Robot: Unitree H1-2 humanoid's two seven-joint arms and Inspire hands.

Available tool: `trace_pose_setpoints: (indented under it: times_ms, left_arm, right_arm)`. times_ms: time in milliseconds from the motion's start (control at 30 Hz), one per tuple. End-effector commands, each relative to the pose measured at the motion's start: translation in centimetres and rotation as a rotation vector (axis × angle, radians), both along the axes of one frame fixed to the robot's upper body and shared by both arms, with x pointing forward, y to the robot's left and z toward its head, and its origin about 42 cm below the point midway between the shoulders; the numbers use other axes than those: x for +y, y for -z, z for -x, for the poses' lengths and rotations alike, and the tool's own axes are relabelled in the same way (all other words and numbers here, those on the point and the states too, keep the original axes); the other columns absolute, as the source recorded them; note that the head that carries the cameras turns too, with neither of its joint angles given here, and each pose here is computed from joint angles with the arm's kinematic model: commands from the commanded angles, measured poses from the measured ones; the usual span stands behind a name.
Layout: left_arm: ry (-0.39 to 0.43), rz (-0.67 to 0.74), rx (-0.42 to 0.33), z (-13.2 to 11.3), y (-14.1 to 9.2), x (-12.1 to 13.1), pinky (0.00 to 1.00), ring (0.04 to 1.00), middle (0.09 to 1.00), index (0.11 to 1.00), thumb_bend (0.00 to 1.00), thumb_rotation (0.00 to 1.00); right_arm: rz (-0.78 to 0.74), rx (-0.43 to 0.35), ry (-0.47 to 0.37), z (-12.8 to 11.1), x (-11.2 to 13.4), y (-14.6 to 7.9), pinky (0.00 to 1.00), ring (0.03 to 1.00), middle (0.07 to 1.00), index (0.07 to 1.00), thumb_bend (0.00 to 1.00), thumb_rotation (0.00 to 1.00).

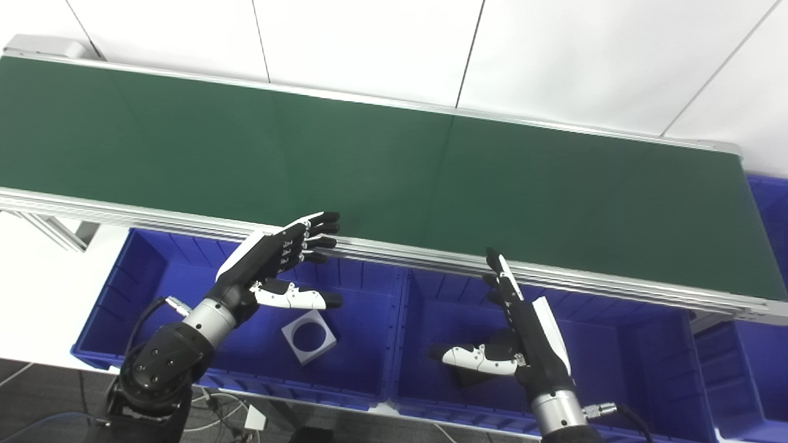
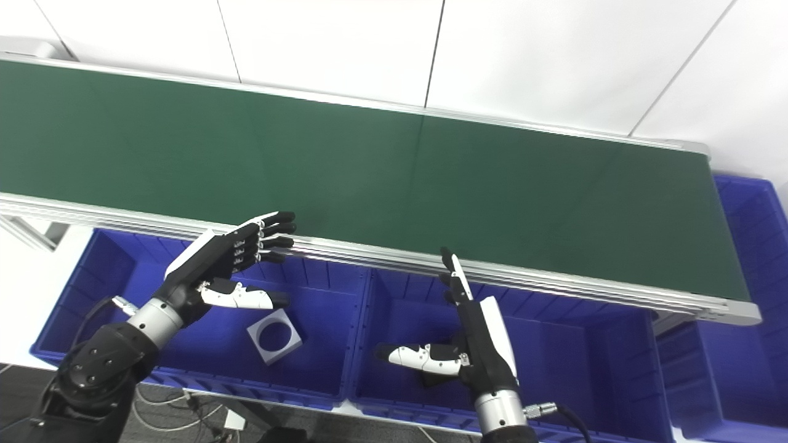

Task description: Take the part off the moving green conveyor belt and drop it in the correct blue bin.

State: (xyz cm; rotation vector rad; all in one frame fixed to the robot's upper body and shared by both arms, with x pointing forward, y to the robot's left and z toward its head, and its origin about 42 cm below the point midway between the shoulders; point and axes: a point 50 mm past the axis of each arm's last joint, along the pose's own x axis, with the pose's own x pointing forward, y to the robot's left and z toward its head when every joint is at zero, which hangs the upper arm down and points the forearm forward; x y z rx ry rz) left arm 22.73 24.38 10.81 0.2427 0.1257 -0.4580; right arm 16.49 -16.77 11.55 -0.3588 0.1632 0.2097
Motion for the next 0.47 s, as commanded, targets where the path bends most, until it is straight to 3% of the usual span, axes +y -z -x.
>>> trace_pose_setpoints:
  times_ms: [0, 267, 433]
  left_arm:
    - [-0.003, 0.001, -0.050, -0.2, -0.7, 0.4, 0.77, 0.844, 0.889, 0.887, 0.83, 0.16]
    - [0.004, -0.028, -0.085, -0.8, -0.8, 2.1, 0.77, 0.840, 0.880, 0.880, 0.84, 0.16]
    - [0.003, -0.002, -0.065, -1.0, -0.8, 2.9, 0.79, 0.849, 0.882, 0.877, 0.85, 0.15]
  right_arm:
    - [-0.029, -0.043, 0.013, -0.1, 0.5, -0.8, 0.91, 0.942, 0.984, 1.000, 0.83, 0.12]
    - [-0.024, -0.050, 0.029, -0.6, 2.1, -0.8, 0.89, 0.946, 0.992, 0.998, 0.81, 0.09]
    - [-0.009, -0.051, 0.044, -1.0, 3.0, -1.0, 0.86, 0.916, 0.969, 0.983, 0.81, 0.06]
